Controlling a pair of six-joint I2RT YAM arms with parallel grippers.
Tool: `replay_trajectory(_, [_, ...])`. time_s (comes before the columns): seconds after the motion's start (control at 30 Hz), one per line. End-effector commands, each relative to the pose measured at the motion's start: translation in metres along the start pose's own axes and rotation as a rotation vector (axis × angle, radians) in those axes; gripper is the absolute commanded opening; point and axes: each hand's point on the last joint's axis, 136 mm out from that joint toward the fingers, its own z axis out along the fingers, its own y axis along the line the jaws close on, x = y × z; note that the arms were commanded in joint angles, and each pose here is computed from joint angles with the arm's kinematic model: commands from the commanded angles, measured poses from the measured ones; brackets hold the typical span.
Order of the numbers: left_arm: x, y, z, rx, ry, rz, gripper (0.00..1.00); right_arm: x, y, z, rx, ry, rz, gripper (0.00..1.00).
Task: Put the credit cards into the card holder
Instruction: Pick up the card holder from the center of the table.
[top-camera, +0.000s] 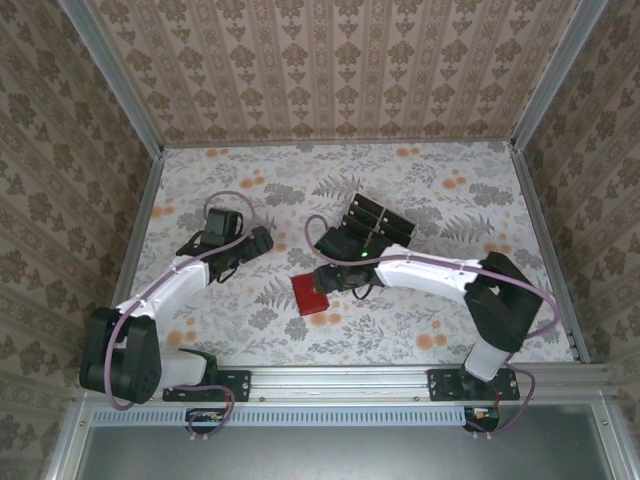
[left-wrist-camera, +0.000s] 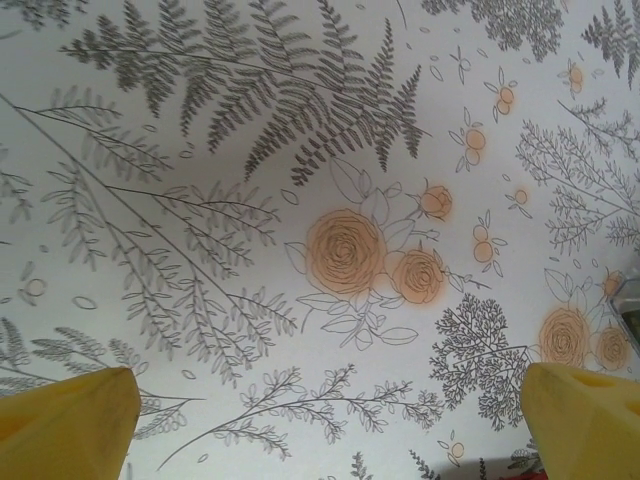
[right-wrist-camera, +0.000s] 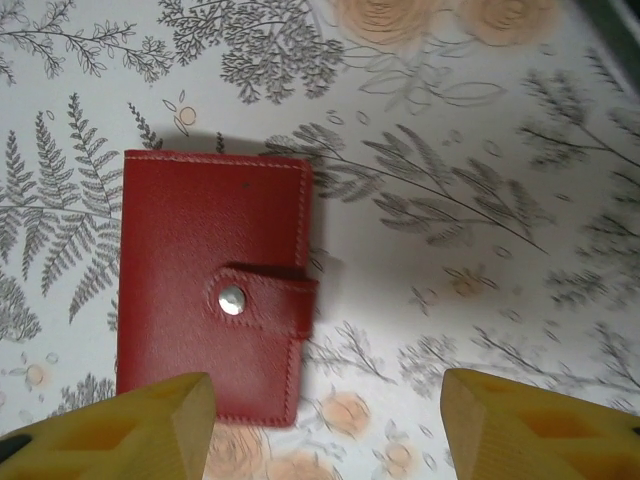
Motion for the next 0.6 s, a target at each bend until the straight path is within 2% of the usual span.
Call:
replay_trajectory(0.0, [0.006,0.011,-0.004,-0.015,0.02,-0.021,1.0,-0.004,0.007,0.007,0.045,0.01,-0.006,0.63])
replay_trajectory(0.57, [0.014,0.029,0.001,0.0,0.033,-0.065,1.0,0.003,0.024,0.036,0.157,0.078,-0.104,0.57])
